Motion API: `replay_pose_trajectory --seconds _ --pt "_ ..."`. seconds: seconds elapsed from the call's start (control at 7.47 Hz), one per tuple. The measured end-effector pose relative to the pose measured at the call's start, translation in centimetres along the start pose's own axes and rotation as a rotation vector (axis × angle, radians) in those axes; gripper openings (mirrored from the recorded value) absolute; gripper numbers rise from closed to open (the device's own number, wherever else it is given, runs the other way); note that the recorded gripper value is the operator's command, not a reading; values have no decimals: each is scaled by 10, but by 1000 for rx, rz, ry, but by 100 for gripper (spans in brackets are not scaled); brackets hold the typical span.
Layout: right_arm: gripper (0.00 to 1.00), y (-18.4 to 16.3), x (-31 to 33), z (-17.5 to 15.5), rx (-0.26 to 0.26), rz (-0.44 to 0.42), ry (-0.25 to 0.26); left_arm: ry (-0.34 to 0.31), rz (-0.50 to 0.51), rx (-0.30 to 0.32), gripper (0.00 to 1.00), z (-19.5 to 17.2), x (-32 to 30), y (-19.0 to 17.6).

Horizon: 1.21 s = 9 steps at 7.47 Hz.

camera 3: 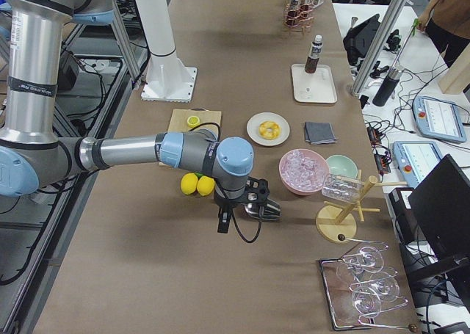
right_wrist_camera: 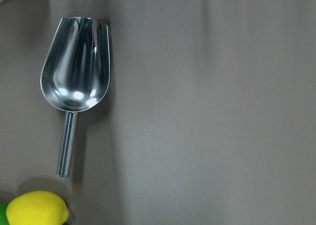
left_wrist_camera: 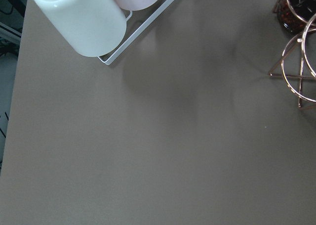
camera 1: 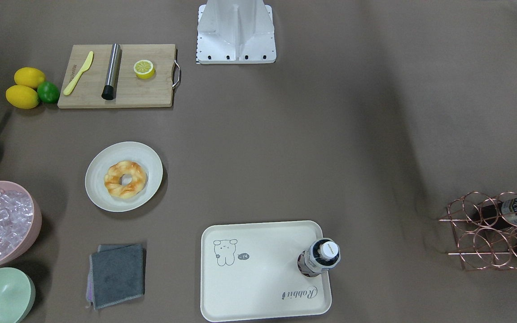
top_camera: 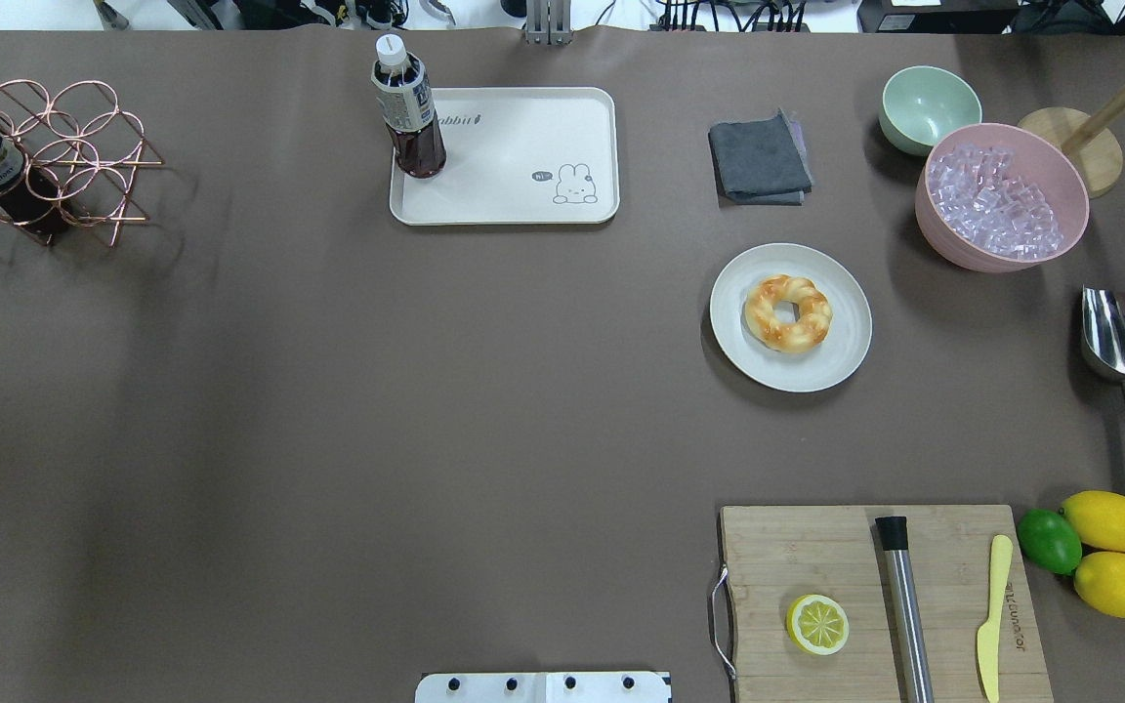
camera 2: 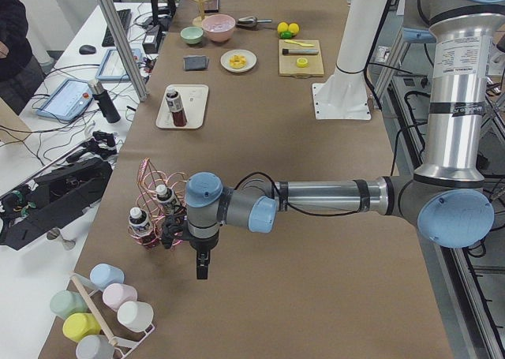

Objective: Place donut on tray

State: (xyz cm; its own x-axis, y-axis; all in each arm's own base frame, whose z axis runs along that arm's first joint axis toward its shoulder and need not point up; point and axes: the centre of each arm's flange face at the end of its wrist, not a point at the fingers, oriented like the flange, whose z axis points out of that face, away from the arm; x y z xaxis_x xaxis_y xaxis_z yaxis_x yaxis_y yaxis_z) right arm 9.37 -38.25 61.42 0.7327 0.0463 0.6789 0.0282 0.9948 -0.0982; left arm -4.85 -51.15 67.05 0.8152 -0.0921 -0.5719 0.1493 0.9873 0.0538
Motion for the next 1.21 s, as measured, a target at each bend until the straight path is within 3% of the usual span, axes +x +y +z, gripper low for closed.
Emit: replay_pose_trajectory --seconds 0.13,0.4,0.54,1.21 --pt "100 1 1 -2 5 3 -1 11 1 1 99 -2 2 -1" --pt "100 -1 -2 -5 10 -5 2 113 -6 -14 99 -6 11 0" --pt "100 -3 -4 -5 10 -11 3 134 1 -11 99 -9 14 0" --pt "100 -5 -8 0 -4 -23 12 137 72 10 99 -17 25 -1"
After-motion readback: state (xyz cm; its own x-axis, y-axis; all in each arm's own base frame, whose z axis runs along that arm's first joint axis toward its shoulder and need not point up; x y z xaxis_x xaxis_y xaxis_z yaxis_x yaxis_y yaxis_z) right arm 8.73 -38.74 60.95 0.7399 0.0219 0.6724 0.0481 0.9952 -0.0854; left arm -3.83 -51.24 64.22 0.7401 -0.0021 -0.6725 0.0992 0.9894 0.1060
